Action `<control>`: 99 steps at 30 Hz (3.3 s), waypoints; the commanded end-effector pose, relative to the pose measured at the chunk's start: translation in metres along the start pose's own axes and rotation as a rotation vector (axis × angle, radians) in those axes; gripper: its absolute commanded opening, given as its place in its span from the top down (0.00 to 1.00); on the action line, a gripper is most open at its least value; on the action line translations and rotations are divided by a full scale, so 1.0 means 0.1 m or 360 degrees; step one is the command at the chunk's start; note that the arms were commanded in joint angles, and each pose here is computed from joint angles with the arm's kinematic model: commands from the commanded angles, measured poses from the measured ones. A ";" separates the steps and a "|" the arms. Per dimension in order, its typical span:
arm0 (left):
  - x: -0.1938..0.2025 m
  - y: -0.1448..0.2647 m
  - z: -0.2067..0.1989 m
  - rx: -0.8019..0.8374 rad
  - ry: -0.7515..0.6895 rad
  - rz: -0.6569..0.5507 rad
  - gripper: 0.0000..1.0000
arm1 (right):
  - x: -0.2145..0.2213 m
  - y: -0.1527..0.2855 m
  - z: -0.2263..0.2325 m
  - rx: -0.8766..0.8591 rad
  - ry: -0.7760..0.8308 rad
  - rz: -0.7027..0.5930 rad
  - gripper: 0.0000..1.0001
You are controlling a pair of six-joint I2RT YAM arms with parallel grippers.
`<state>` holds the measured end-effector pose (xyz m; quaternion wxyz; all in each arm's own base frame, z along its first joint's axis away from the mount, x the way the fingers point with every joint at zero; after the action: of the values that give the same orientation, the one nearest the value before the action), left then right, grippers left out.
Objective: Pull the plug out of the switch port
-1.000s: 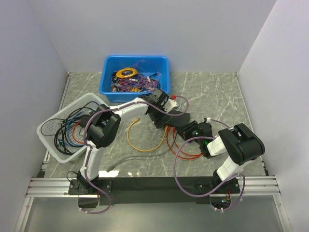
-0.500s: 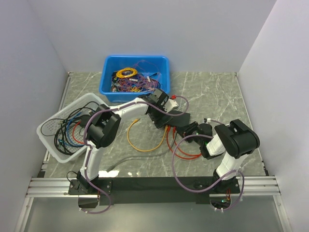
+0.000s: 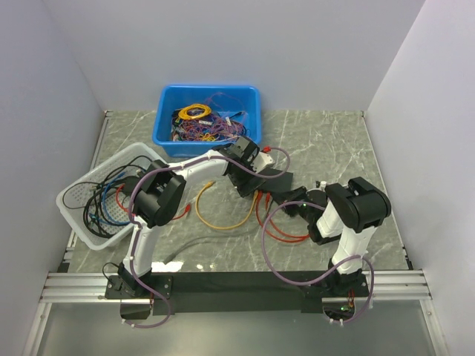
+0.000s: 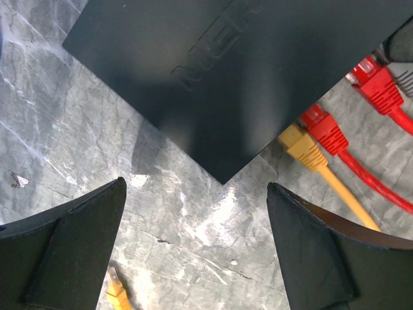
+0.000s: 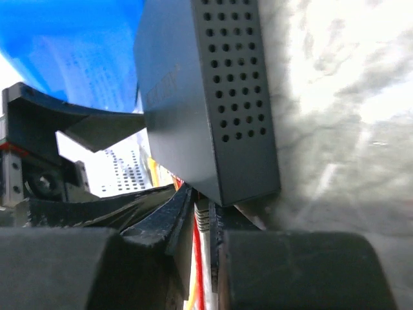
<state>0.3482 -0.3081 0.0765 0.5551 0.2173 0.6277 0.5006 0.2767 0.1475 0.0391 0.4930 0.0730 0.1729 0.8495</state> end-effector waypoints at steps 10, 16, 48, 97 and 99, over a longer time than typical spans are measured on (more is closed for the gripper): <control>-0.32 0.23 -0.03 0.0044 -0.0062 -0.0162 0.01 | -0.08 0.02 -0.09 0.0109 0.0056 -0.0057 1.00; -0.65 0.45 -0.23 0.0064 -0.0305 -0.0312 0.01 | -0.05 0.06 -0.04 0.0129 0.0157 0.0002 1.00; -0.61 -0.10 -0.23 -0.0135 -0.0452 -0.0132 0.01 | 0.01 0.41 -0.01 0.0095 0.0464 0.0295 1.00; -2.06 2.45 -1.19 0.0494 -0.0432 -0.1148 1.00 | -0.67 2.64 3.38 -0.0657 0.1305 -0.1148 1.00; -2.04 2.69 -1.03 0.0334 -0.0391 -0.1177 1.00 | -0.65 2.60 3.33 -0.0649 0.1314 -0.1116 0.96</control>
<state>0.2271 -0.4376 0.3061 0.6896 0.2114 0.6748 0.1562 0.1994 0.0443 0.4498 0.6504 -0.4177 0.1987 0.6025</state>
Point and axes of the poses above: each gripper's point midway between its finger pads, its own y axis back along the fingers, its own z axis along the line the jaws close on, x = y × z, the point moved 5 cm from there along y, back along the fingers, and after that the axes turned 6 degrees about -y, right-handed, at the moved point
